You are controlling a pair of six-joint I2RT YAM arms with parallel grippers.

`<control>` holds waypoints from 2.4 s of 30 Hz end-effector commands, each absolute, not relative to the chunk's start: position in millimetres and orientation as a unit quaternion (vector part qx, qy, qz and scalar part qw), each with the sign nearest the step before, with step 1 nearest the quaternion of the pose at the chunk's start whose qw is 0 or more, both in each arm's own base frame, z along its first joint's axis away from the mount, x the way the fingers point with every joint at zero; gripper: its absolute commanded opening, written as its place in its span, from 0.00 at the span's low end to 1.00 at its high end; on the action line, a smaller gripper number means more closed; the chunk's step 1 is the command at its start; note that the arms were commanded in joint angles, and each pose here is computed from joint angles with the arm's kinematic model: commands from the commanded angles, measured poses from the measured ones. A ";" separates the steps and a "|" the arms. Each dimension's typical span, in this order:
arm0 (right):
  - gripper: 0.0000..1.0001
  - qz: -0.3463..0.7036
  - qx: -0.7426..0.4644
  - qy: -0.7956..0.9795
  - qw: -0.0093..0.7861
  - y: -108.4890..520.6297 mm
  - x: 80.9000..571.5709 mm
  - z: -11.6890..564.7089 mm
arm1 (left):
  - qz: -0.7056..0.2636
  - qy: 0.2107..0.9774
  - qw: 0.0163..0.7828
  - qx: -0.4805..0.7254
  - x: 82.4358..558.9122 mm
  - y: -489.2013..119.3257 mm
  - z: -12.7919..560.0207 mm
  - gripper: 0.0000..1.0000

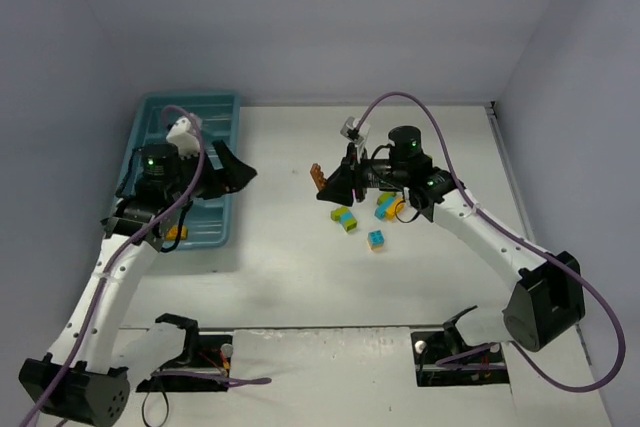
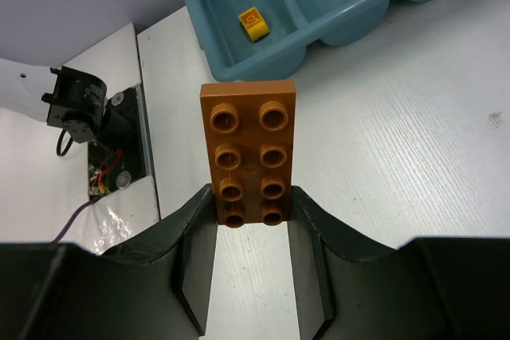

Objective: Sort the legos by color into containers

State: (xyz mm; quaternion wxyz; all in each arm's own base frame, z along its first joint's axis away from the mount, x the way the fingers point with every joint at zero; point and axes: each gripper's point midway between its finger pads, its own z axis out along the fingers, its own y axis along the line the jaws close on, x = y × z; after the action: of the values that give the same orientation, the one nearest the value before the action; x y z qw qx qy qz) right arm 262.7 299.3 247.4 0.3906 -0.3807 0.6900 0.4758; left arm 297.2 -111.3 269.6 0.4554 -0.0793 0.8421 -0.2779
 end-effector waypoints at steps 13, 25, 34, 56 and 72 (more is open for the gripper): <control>0.00 0.460 -0.401 0.661 0.437 323.0 266.8 277.4 | -0.373 0.799 0.470 0.045 295.8 -256.5 353.6 0.72; 0.00 0.452 -0.395 0.666 0.443 323.7 268.3 277.6 | -0.346 0.839 0.417 0.052 290.5 -270.7 319.5 0.30; 0.22 0.443 -0.394 0.674 0.441 326.7 270.2 270.7 | -0.342 0.833 0.433 0.052 295.0 -269.8 320.3 0.00; 0.90 0.330 -0.236 0.806 0.432 251.8 323.1 216.0 | -0.042 0.857 0.458 -0.230 402.5 32.7 213.9 0.00; 0.79 0.241 -0.121 0.873 0.407 194.3 336.6 164.3 | -0.023 0.868 0.421 -0.263 440.8 58.5 158.1 0.54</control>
State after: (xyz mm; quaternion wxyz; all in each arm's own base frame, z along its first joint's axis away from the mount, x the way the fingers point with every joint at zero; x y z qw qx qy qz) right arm 327.6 198.9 156.4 0.3870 -0.1521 0.8739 0.2517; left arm 414.1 50.3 105.9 0.3414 -0.2624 0.9024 -0.0181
